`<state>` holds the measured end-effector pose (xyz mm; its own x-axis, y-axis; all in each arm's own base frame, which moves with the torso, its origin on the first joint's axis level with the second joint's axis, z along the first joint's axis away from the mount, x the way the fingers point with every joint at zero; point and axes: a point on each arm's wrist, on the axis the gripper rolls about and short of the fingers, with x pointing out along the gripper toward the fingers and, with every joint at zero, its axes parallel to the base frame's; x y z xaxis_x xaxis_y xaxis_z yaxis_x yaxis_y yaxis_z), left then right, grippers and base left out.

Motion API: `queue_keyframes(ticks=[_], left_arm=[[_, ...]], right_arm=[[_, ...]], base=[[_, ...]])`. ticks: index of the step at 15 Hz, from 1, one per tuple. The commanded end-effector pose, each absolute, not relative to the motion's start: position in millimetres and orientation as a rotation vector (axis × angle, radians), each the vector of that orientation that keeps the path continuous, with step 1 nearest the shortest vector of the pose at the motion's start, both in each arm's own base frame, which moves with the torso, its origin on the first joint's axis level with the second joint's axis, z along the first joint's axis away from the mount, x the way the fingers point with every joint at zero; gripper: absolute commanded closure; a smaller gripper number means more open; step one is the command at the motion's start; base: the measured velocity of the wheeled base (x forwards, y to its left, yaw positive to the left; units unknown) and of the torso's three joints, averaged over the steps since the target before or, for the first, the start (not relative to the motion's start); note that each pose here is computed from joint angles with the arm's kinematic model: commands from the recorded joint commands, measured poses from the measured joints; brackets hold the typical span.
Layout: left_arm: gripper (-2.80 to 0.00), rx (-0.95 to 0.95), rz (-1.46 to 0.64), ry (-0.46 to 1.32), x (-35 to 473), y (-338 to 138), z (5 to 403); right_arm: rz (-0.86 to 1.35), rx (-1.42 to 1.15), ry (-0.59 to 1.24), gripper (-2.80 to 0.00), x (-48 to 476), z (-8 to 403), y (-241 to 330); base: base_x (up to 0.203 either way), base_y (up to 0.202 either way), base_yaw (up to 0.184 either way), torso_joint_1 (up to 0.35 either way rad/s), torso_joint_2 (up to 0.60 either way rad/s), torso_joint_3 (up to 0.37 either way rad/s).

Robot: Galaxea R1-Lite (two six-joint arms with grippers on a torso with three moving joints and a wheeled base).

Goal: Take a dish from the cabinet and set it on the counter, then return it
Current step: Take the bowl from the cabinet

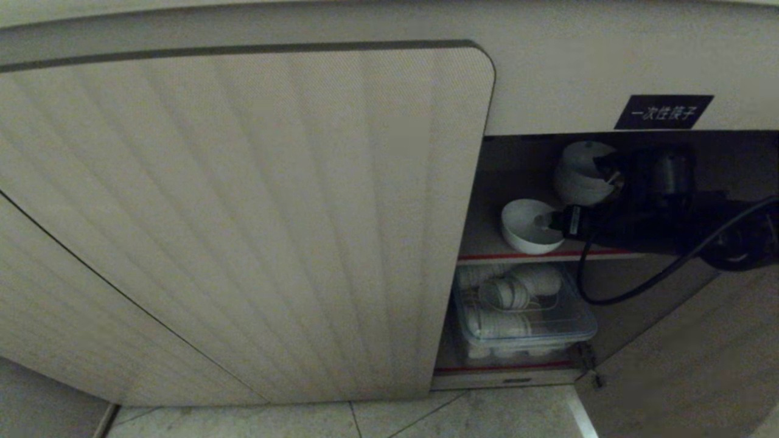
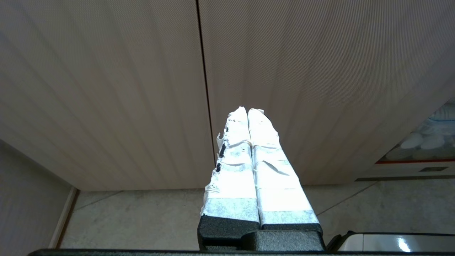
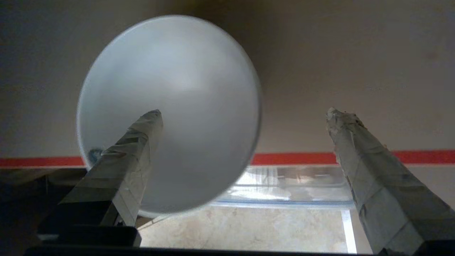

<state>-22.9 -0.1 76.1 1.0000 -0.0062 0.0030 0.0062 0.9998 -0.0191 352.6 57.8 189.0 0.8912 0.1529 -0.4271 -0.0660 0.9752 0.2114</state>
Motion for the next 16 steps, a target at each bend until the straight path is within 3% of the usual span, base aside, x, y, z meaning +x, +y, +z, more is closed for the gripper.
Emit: queue_keyframes(ticks=[1,16], left_arm=[[0.0,-0.02,-0.007,-0.003,-23,0,76],[0.0,-0.02,-0.007,-0.003,-23,0,76]], right_arm=[[0.117,0.194,0.458,-2.8,360,183,61],[0.058,0.181,0.41,-2.8,377,177,68]], base=[[0.0,0.0,0.0,0.0,0.0,0.0],[0.0,0.0,0.0,0.0,0.0,0.0]])
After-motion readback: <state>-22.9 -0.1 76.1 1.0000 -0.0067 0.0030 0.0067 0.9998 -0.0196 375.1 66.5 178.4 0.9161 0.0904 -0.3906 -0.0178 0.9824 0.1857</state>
